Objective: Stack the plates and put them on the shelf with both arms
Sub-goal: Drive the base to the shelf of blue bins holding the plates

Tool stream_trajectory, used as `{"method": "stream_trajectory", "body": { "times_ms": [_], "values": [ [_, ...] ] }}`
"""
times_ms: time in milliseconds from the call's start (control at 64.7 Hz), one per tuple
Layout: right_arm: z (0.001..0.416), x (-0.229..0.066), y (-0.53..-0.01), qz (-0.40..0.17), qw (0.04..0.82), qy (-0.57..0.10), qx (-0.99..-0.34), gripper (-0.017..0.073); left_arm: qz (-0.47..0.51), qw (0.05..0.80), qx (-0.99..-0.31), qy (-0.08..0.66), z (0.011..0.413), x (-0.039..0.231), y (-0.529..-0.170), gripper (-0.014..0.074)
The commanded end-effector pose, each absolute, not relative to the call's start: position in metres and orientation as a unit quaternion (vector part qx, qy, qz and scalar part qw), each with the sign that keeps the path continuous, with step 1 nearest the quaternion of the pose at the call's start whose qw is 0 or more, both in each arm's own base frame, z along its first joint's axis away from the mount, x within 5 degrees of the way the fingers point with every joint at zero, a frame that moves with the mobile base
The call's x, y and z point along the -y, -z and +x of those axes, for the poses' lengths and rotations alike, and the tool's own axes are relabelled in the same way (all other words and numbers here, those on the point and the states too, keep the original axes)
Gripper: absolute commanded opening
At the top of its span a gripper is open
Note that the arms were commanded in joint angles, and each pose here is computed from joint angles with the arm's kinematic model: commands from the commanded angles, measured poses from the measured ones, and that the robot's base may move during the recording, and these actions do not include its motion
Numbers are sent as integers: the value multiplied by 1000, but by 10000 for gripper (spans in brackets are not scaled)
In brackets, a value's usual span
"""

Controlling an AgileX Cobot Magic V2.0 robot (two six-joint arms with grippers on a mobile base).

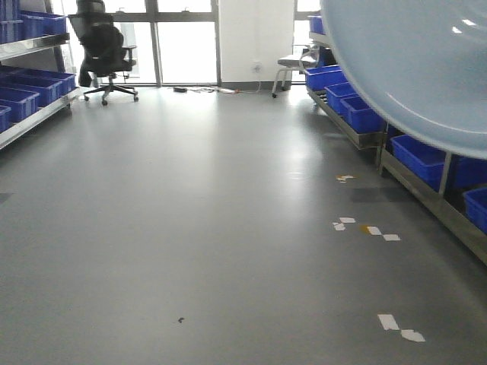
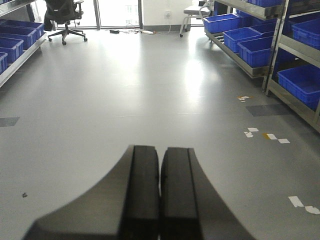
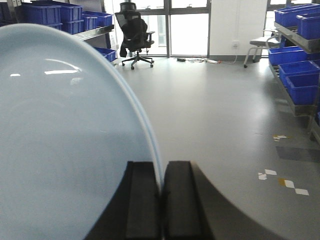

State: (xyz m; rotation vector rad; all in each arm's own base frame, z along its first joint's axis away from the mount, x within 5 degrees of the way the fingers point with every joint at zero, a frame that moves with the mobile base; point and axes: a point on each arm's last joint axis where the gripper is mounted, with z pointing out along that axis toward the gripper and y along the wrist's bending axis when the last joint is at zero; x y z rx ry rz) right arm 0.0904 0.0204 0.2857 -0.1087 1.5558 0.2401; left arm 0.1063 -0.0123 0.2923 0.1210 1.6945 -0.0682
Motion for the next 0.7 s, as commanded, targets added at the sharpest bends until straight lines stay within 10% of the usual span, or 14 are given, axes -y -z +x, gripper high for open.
{"method": "stream_trajectory", "body": {
  "times_ms": [0, 680],
  "values": [
    [89, -19, -306, -42, 750, -108, -651, 57, 46, 698, -713, 35, 108, 12, -309, 82],
    [89, -19, -306, -42, 750, -108, -651, 57, 46, 698, -713, 35, 108, 12, -309, 82]
  ]
}}
